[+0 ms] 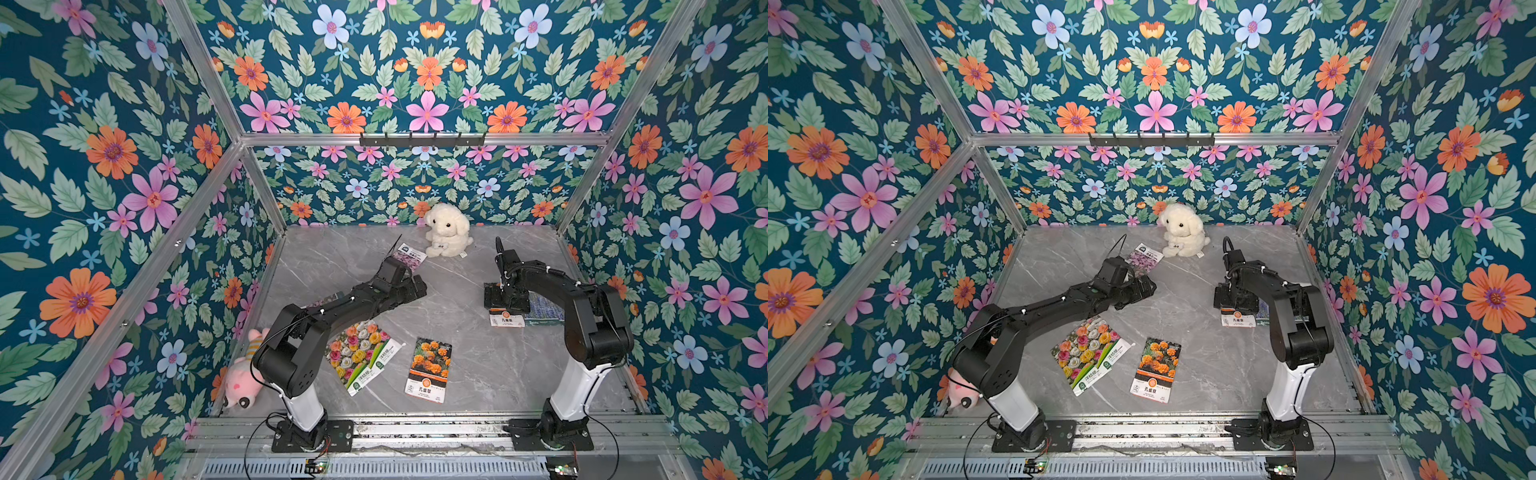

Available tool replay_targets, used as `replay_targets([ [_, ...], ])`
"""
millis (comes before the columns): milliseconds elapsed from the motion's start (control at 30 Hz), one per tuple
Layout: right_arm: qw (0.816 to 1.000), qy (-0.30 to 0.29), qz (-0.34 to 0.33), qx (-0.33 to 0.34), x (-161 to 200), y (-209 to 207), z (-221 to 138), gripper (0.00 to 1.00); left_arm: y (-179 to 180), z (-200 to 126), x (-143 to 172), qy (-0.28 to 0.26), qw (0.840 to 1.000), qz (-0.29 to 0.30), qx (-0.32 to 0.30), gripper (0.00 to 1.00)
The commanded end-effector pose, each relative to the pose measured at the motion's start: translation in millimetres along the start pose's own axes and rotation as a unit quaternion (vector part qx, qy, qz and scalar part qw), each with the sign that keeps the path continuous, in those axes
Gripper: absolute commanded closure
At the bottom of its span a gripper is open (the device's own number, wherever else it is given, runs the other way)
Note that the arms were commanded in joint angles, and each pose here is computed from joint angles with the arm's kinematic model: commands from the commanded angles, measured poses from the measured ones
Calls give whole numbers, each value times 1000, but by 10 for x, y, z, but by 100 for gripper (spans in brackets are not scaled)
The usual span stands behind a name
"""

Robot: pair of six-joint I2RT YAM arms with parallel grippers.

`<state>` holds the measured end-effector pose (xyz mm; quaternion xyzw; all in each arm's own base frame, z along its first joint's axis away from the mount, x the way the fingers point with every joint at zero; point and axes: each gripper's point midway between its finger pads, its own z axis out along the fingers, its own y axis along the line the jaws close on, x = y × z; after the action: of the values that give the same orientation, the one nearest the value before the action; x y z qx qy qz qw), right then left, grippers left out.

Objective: Arrange the seed packets in a row
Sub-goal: Move the seed packet to the center of the board, then pick up the seed packet from the center of the board.

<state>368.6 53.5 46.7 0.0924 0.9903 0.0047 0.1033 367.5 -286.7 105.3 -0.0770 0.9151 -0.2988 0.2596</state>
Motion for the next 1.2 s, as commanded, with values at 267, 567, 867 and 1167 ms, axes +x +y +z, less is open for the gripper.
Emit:
replay_targets([
  [267,995,-58,0,-86,234,317,-860,3,231,-231,211,15,999,20,-27,2],
  [567,974,8,-14,-224,1284,1259,-994,29,458,-520,1012,91,995,37,-12,19],
  [867,970,83,-36,-225,1757,1750,-649,59,619,-486,1588,129,992,19,1,43],
  [1167,977,108,-46,-179,1832,1690,-287,70,646,-484,1716,143,989,18,6,56],
])
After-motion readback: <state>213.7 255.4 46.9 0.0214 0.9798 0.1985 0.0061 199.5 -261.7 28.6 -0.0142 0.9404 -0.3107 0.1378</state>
